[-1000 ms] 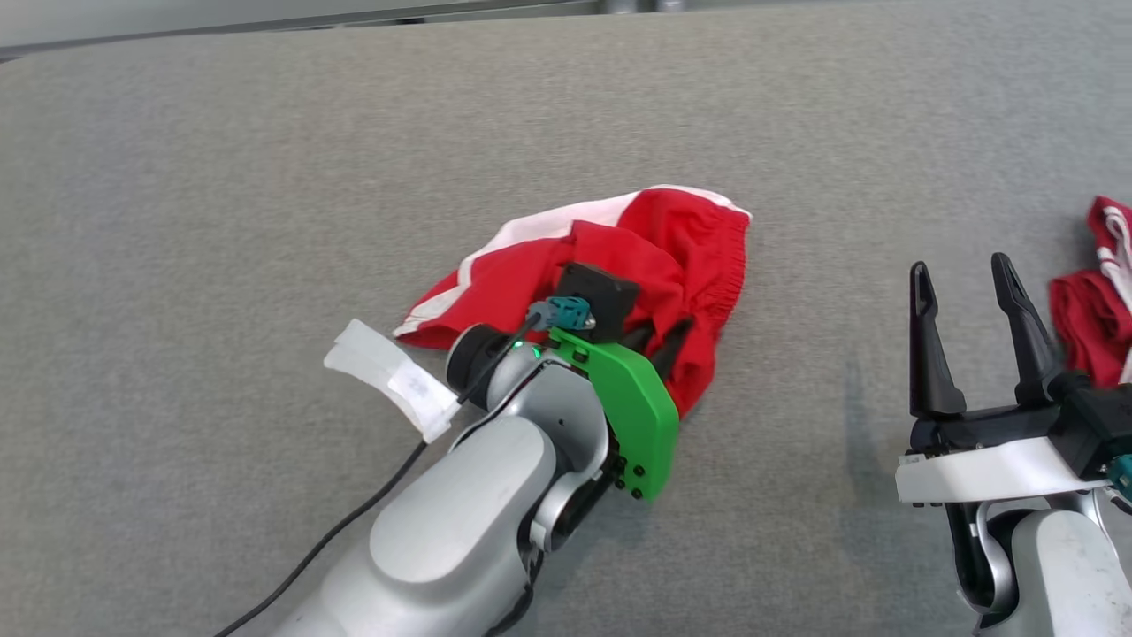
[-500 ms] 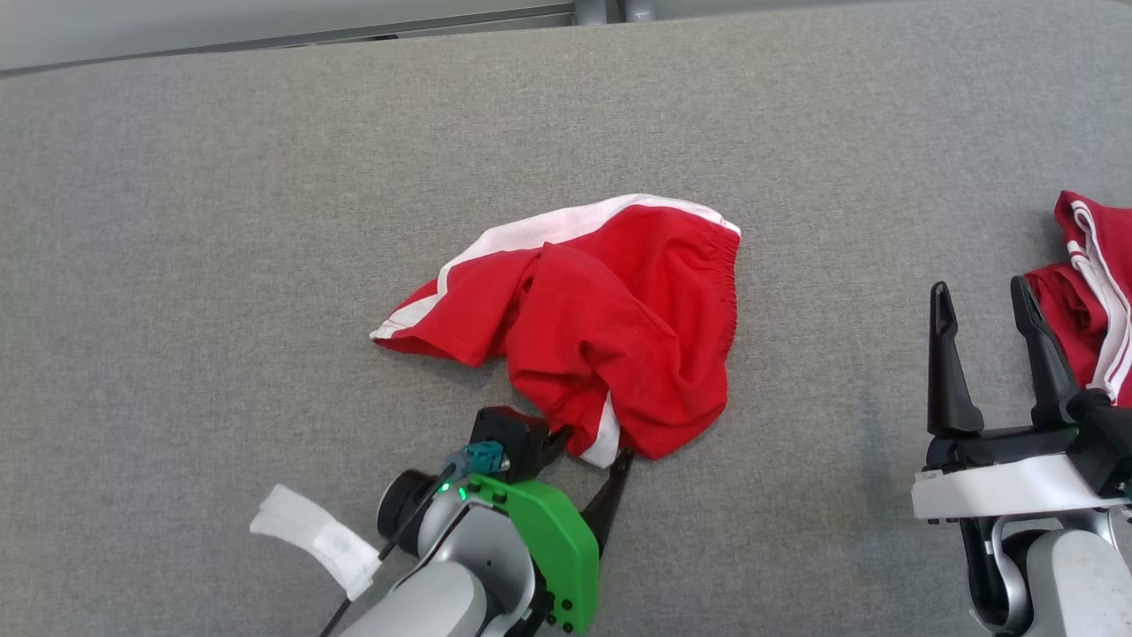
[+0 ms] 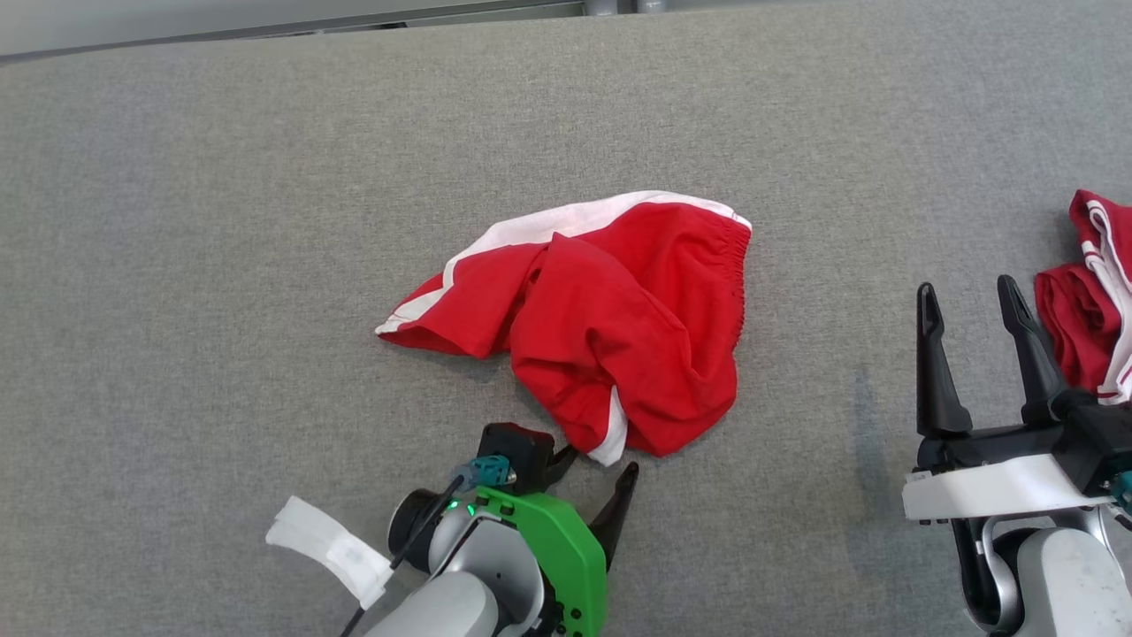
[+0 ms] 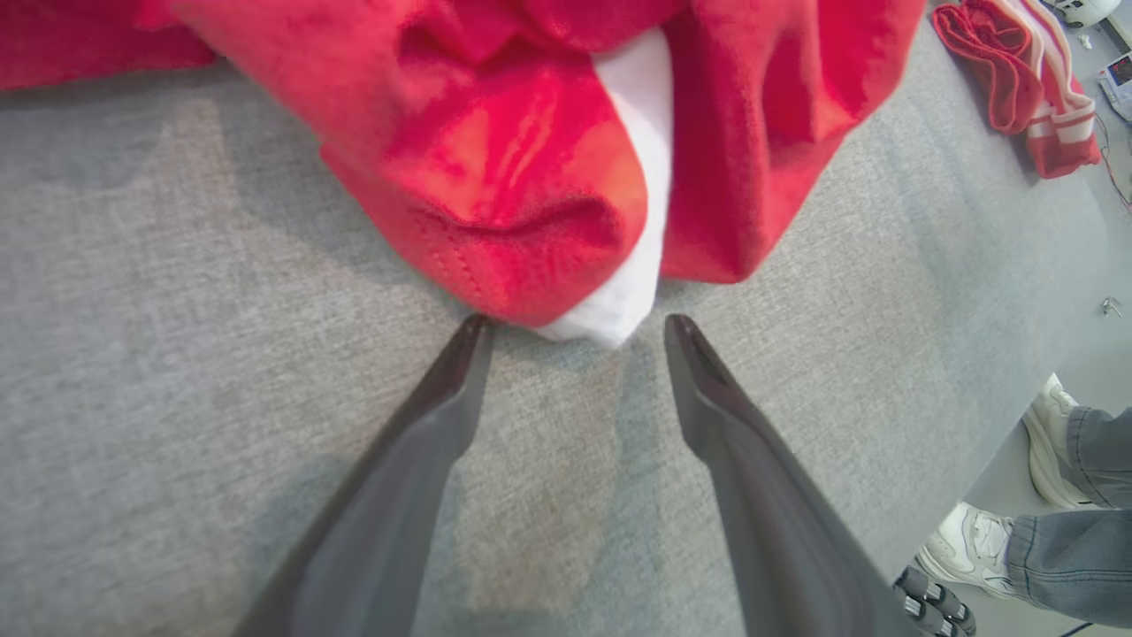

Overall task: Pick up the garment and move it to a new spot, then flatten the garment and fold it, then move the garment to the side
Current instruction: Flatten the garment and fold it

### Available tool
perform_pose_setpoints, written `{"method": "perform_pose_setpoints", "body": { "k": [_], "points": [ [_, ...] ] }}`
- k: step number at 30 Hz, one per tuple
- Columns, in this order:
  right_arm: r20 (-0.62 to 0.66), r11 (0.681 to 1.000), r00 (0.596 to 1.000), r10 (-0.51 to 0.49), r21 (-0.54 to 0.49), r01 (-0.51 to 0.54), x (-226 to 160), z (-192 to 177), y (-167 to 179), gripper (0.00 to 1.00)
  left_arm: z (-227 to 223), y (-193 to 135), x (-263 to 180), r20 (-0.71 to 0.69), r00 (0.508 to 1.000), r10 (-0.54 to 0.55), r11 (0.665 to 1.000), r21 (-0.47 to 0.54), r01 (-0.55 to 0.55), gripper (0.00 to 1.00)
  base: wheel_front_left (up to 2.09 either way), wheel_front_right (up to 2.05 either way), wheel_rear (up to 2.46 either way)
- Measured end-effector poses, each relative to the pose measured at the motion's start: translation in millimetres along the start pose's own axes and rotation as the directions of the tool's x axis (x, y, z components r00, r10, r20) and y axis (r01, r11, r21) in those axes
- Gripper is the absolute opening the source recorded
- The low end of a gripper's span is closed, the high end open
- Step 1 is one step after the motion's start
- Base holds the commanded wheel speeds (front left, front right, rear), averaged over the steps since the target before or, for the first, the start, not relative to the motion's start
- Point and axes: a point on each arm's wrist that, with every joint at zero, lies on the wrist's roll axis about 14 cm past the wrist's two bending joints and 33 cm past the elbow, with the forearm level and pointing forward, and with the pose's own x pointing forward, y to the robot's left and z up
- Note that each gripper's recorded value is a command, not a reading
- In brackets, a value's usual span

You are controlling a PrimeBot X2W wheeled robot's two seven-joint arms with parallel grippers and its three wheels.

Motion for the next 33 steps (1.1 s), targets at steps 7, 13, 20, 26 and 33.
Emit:
{"method": "perform_pose_setpoints", "body": {
  "k": [7,13,20,26,33],
  "points": [
    [-0.011,1.000,1.000,-0.014,-0.006,0.014,-3.1,-2.8,-5.1,1.00,6.4,5.0,11.8,0.013,1.000,0.005,0.999,0.034,-0.005,0.00,0.00,0.00,0.00],
    [-0.002,0.999,0.999,-0.045,0.014,0.045,-5.6,0.8,-14.2,1.00,9.7,9.4,11.3,-0.095,0.994,-0.047,0.969,0.238,0.068,0.00,0.00,0.00,0.00],
    [0.008,0.993,0.996,-0.085,0.085,0.084,-7.5,4.0,-24.1,1.00,91.3,-18.2,-1.6,-0.231,0.967,-0.112,0.736,0.634,0.237,0.00,0.00,0.00,0.00],
    [0.031,0.984,0.992,-0.122,0.135,0.117,-9.0,12.6,-34.8,1.00,178.6,-35.4,-5.4,-0.228,0.974,0.005,0.486,0.852,0.197,0.00,0.00,0.00,0.00],
    [0.027,0.967,0.979,-0.202,0.164,0.195,-24.5,16.3,-58.9,1.00,210.8,-83.9,16.7,-0.280,0.959,0.041,0.369,0.896,0.246,0.00,0.00,0.00,0.00]
  ]
}}
